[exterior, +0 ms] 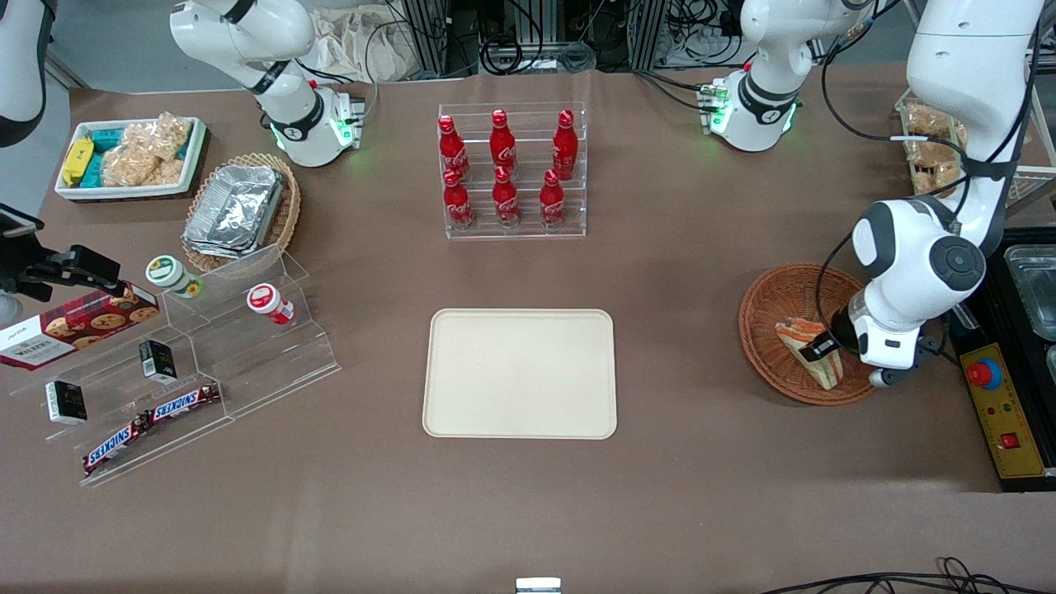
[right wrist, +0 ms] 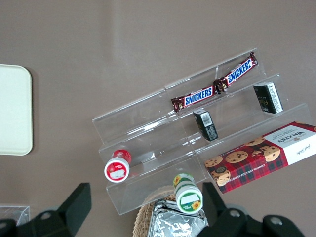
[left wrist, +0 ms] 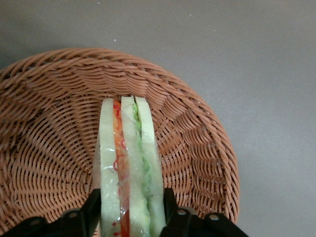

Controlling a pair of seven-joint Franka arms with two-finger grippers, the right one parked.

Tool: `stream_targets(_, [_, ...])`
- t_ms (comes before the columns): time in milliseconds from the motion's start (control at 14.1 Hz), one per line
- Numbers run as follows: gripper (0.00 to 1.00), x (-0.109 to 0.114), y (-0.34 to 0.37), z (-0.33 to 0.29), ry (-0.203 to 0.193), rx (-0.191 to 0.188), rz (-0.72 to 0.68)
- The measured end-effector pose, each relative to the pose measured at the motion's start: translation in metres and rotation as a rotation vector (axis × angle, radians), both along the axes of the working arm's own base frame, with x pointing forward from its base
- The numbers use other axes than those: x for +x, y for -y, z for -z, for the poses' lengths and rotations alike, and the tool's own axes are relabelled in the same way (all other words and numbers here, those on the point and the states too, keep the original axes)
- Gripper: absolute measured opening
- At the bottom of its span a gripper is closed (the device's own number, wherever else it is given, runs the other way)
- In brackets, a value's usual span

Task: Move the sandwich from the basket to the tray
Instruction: 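Lift the held sandwich up out of the basket with the left gripper, then carry the sandwich over the cream tray and lower it onto the tray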

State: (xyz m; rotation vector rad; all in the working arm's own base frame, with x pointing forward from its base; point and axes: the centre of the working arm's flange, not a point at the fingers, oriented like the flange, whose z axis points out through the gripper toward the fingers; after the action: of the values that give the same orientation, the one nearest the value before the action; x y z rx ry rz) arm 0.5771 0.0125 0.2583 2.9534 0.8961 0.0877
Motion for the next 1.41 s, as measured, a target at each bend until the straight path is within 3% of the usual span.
stream_targets(141, [0.36,-0.001,0.001,-0.012,-0.030,0.003,0.006])
stream_targets(283, [0.31,0.002,0.004,-0.048,-0.084,0.011,0.015])
stream_targets(566, [0.24,0.008,0.022,-0.177,-0.167,0.031,0.051])
stream_targets(636, [0.18,0.009,0.028,-0.213,-0.170,0.034,0.061])
stream_targets(919, [0.15,0.013,0.066,-0.312,-0.102,0.030,0.125])
stream_targets(1131, [0.15,0.012,0.126,-0.313,-0.073,0.014,0.236])
stream_targets(1414, [0.15,0.009,0.251,-0.276,0.013,-0.049,0.450])
